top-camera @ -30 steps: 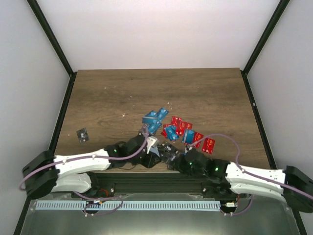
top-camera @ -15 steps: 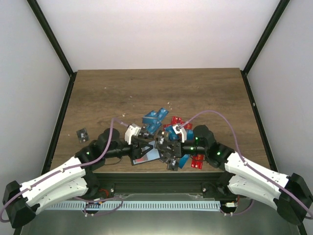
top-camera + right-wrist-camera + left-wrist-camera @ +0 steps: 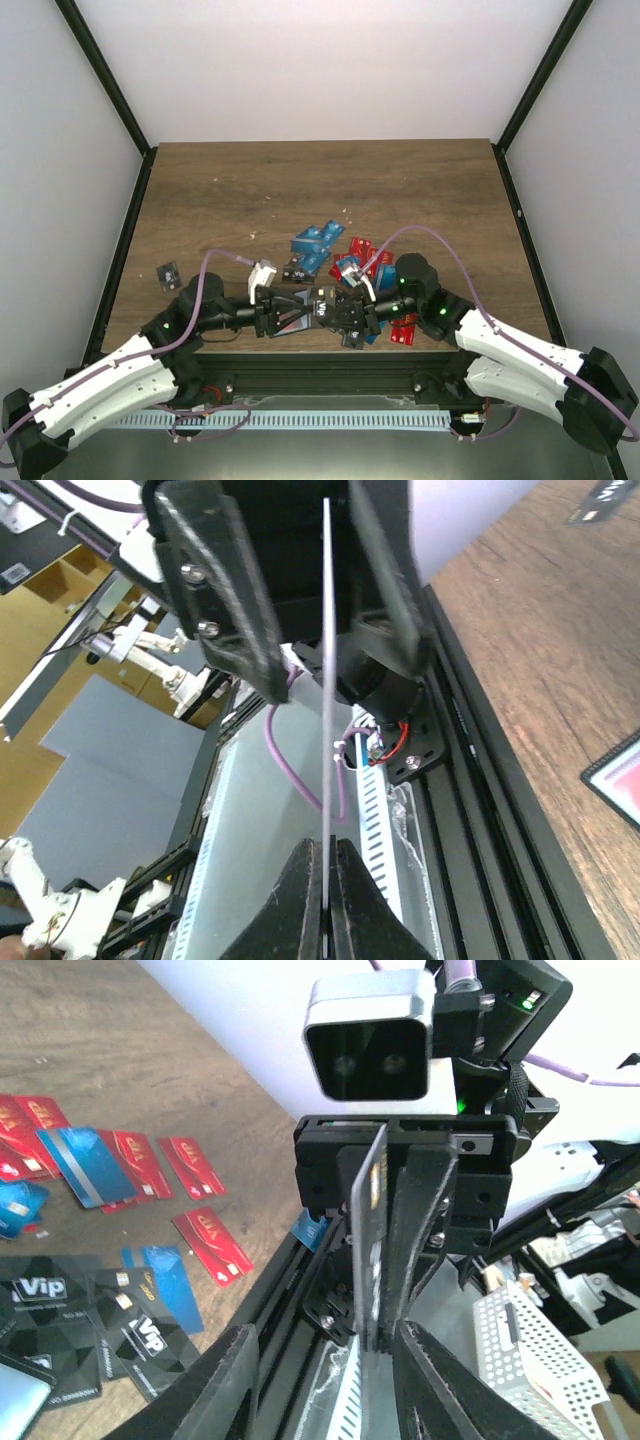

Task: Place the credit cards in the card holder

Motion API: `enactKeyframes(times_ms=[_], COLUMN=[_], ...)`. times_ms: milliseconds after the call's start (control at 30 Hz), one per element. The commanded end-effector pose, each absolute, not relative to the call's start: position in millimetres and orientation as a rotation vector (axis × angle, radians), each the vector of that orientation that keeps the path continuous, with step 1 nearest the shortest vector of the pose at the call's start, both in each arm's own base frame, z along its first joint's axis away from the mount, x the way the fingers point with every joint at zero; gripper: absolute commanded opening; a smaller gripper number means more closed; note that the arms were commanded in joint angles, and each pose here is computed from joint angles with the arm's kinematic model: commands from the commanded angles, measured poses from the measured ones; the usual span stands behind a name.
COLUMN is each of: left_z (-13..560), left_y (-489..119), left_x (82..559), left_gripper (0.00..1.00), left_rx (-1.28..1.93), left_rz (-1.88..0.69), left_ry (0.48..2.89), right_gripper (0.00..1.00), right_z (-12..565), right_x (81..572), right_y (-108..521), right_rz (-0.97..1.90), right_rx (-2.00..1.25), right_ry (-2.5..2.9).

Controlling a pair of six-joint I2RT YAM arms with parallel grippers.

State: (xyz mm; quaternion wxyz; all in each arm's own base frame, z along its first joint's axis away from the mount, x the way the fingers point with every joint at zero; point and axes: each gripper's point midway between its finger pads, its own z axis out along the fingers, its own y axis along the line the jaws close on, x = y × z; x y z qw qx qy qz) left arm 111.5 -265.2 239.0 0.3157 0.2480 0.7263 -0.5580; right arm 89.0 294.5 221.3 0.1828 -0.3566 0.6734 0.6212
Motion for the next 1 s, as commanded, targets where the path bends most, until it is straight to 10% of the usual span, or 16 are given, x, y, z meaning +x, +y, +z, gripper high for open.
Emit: enactKeyframes(times_ms=[0, 400, 633, 967], left_z=[242.9, 236.4, 188.4, 116.1], left_y=[-271.6, -278.6, -247.2, -202.4], left_x=[105.2, 111.3, 155.5, 170.6], left_gripper=[0.37, 0.04, 0.04, 0.04], left_rx=[0.688, 0.648, 0.319, 0.039], left_rz=[-1.55, -1.576, -1.224, -1.094], left_ry=[1.879, 1.901, 2.175, 2.444], right_gripper=[0.01, 0.01, 0.65, 0.69], right_z=[253.3, 245.0, 210.7, 151.6], right_x=[80.1, 85.7, 122.8, 172.5], right_y=[294.2, 298.1, 305.3, 302.3], right_rz=[1.805, 1.796, 1.618, 1.374], right_rx=[-1.109, -1.092, -0.911, -0.65], right_ry=[1.724, 1.766, 2.018, 2.316])
